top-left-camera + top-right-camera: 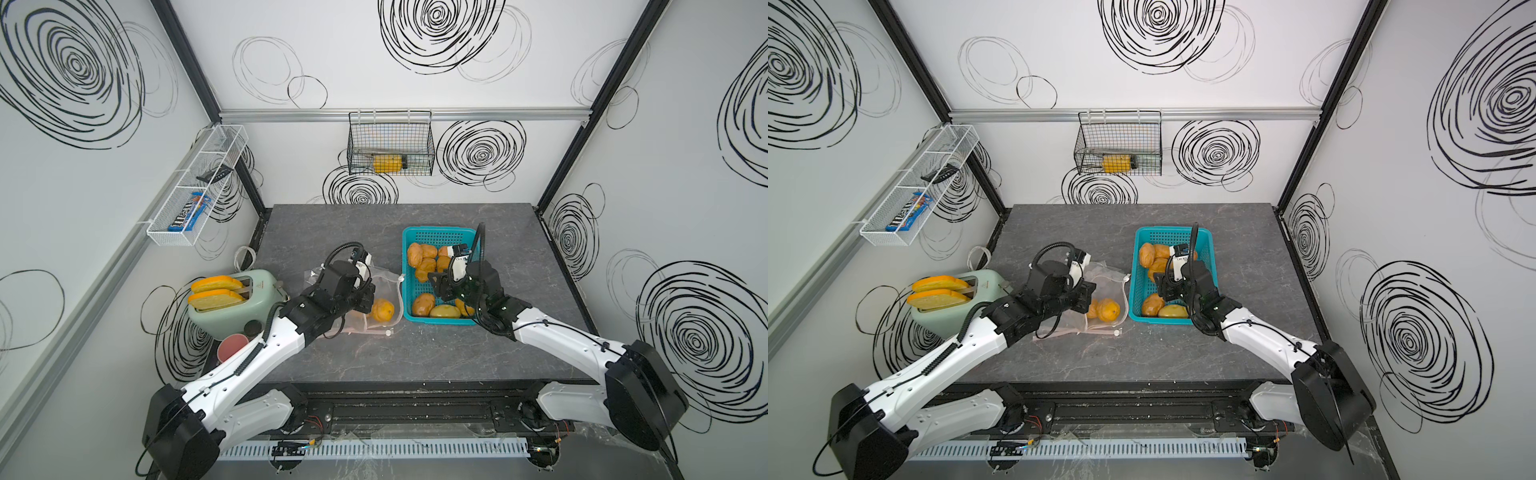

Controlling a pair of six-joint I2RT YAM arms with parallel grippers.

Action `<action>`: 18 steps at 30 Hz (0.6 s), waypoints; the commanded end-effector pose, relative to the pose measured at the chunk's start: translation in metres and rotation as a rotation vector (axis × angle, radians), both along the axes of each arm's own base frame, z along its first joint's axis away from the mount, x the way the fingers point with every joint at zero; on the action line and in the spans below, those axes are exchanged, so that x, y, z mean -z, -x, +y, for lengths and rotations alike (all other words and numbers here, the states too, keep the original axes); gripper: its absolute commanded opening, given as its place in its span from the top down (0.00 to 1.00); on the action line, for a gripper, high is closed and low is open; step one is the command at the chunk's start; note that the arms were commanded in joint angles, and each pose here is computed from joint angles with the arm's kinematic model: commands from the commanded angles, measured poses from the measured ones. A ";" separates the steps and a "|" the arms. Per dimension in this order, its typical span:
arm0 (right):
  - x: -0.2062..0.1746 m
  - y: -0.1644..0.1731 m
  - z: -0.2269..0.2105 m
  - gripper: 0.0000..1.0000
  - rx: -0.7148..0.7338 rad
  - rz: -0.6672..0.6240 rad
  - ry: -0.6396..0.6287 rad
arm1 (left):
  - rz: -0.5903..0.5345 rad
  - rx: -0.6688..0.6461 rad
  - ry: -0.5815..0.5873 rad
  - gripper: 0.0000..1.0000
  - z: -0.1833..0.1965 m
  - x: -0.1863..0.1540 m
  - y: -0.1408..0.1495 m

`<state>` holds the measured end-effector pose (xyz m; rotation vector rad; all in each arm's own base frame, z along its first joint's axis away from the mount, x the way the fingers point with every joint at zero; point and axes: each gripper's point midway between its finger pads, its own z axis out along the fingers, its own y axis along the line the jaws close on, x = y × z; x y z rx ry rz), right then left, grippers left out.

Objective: Put the potatoes into a zipper bag and zip it
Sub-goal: Place the potato into the zipper food storage bag.

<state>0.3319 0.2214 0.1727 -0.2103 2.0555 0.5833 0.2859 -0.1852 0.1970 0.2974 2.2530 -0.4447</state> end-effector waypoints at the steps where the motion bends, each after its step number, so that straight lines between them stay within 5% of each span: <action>1: 0.011 -0.007 -0.017 0.37 0.071 0.058 -0.004 | -0.048 -0.016 0.010 1.00 0.003 -0.013 -0.004; 18: 0.020 -0.049 0.040 0.22 -0.073 0.250 0.023 | -0.042 -0.023 0.013 1.00 0.009 -0.013 -0.006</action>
